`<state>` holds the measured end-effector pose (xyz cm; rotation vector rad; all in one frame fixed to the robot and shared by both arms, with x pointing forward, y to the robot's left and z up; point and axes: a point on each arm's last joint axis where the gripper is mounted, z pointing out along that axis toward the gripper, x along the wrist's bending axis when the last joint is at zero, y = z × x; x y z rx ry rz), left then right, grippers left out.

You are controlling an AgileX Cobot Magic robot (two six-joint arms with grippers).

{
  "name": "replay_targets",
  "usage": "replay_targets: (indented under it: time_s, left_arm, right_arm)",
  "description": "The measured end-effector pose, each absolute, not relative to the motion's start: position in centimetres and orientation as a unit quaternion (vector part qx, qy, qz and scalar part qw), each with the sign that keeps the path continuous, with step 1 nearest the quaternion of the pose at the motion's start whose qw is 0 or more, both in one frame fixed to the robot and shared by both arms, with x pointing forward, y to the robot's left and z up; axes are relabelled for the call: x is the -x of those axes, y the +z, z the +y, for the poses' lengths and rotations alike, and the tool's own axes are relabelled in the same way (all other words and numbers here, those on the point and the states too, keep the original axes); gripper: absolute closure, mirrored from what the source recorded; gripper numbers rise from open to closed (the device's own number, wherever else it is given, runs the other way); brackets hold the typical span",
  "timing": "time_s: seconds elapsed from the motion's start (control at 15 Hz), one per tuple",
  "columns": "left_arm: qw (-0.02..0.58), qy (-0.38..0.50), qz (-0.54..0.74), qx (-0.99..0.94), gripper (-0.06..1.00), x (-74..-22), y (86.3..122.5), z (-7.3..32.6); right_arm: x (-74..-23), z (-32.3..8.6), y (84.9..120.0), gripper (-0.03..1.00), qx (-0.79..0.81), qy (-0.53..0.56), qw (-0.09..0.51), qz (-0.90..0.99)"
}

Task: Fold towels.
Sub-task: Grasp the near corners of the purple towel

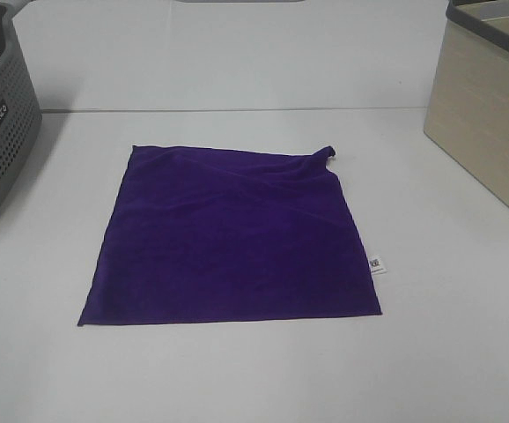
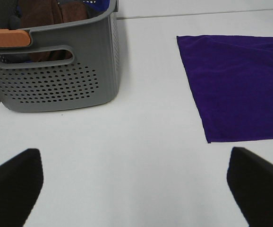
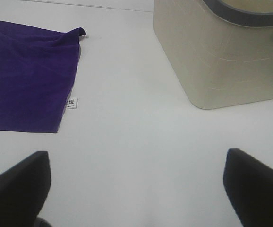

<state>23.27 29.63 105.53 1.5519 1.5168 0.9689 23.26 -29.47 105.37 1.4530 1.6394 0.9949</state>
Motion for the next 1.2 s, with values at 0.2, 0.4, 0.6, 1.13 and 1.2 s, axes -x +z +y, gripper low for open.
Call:
replay_targets:
  time_s: [0.2, 0.4, 0.6, 1.13, 1.2]
  left_arm:
    - [0.373, 0.378, 0.592, -0.606, -0.04, -23.27, 105.53, 29.63]
    - [0.373, 0.378, 0.592, -0.606, -0.04, -23.27, 105.53, 29.63]
    - [0.373, 0.378, 0.592, -0.606, -0.04, -23.27, 105.53, 29.63]
    - [0.375, 0.377, 0.592, -0.606, -0.04, -23.27, 105.53, 29.59]
    - [0.375, 0.377, 0.592, -0.606, -0.04, -23.27, 105.53, 29.59]
  right_arm:
    - [-23.26, -29.47, 105.37, 0.00, -0.564, 0.386, 0.360, 0.636]
    - [-23.26, -29.47, 105.37, 0.00, -0.564, 0.386, 0.360, 0.636]
    - [-23.26, -29.47, 105.37, 0.00, -0.564, 0.386, 0.360, 0.636]
    - [-23.26, -29.46, 105.37, 0.00, -0.563, 0.387, 0.359, 0.636]
    - [-23.26, -29.46, 105.37, 0.00, -0.563, 0.387, 0.359, 0.636]
